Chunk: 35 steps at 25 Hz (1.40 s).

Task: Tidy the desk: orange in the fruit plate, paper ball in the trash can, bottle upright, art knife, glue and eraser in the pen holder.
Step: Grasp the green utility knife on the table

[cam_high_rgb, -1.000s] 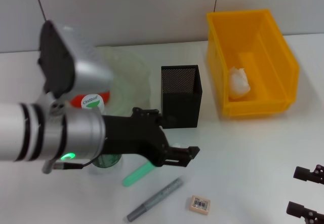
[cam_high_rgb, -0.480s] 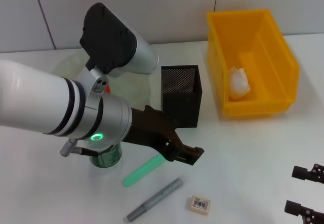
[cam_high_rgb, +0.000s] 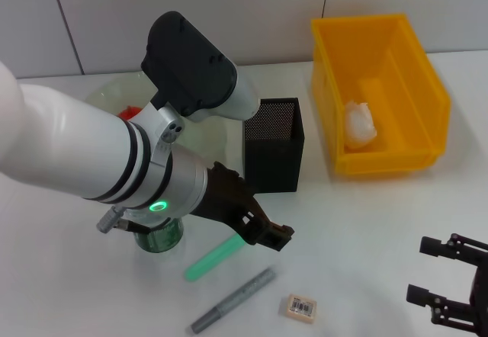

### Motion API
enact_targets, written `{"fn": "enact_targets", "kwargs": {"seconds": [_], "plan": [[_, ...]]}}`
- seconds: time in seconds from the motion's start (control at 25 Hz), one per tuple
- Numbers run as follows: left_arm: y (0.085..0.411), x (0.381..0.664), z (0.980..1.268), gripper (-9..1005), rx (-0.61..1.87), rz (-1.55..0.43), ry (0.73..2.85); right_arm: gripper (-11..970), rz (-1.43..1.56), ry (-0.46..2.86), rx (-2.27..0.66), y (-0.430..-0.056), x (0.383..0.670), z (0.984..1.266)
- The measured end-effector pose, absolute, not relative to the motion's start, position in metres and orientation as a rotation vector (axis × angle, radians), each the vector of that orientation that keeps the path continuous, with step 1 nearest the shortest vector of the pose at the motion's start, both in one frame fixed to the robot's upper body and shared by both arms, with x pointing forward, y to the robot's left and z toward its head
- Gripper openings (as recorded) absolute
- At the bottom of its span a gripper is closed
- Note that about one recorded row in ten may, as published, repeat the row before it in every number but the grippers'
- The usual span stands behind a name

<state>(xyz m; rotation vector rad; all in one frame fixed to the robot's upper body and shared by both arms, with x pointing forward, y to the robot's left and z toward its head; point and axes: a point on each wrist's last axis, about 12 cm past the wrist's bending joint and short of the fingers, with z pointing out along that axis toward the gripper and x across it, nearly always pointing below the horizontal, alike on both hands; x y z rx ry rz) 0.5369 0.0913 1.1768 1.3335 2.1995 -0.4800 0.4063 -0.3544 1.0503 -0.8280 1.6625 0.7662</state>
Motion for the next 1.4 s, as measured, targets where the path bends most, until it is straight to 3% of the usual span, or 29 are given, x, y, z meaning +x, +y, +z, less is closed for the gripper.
{"fn": "enact_targets", "kwargs": {"seconds": [0.68, 1.4], "plan": [[0.088, 0.541, 1.173, 757, 1.341, -0.459, 2.252, 710, 0.749, 1.672, -0.83, -0.354, 0.407, 1.047], [0.091, 0.555, 1.158, 737, 1.34, -0.383, 2.299, 703, 0.748, 1.687, -0.81, -0.344, 0.426, 1.04]]}}
